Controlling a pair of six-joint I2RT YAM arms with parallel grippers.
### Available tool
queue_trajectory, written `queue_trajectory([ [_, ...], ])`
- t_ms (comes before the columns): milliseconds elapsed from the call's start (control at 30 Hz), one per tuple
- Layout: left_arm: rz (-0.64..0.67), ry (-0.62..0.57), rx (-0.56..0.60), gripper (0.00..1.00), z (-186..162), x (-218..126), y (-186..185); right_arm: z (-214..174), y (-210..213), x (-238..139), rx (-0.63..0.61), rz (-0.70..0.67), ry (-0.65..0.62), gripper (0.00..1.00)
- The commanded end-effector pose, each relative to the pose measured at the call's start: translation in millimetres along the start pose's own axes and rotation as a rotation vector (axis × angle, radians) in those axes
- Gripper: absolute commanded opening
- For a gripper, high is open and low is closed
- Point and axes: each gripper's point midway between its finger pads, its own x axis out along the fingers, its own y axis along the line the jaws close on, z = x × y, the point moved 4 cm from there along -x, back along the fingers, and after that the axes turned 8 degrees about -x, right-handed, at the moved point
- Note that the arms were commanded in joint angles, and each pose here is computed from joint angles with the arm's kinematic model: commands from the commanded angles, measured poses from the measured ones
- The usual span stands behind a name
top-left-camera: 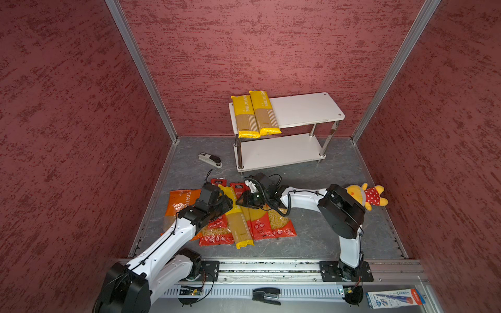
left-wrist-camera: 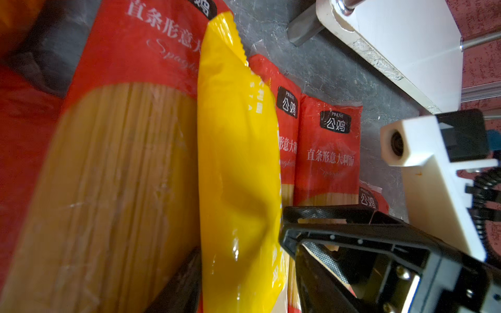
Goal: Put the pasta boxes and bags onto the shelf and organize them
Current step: 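Withdraw both grippers and lower them to the next yellow spaghetti pack, then close the right gripper on the yellow pack while the left gripper grasps its top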
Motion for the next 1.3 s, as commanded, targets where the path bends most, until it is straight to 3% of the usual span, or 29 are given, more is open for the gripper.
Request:
queue_trajectory([
  [0, -0.001, 0.037, -0.013, 0.49, -8, 7, 7, 3, 22, 6, -0.018, 0.115, 0.020, 0.42],
  [267, -0.021, 0.025, -0.020, 0.40, -6, 6, 4, 6, 42, -1, -0.046, 0.225, 0.014, 0.12],
  [500, -0.038, -0.003, -0.013, 0.43, 1, -9, -5, 15, 50, -20, -0.069, 0.222, -0.065, 0.00],
  [800, -0.135, -0.035, 0.037, 0.47, 17, -31, -39, 34, 48, -86, -0.028, 0.171, -0.213, 0.00],
  [1100, -0.217, 0.023, 0.087, 0.49, 4, -7, -74, 41, 9, -121, 0.030, -0.051, -0.334, 0.00],
  [1167, -0.229, 0.043, 0.090, 0.49, -2, 2, -78, 40, -2, -113, 0.061, -0.053, -0.318, 0.05],
  [1267, -0.227, 0.088, 0.108, 0.50, -15, 14, -83, 38, -19, -110, 0.090, -0.077, -0.298, 0.25],
])
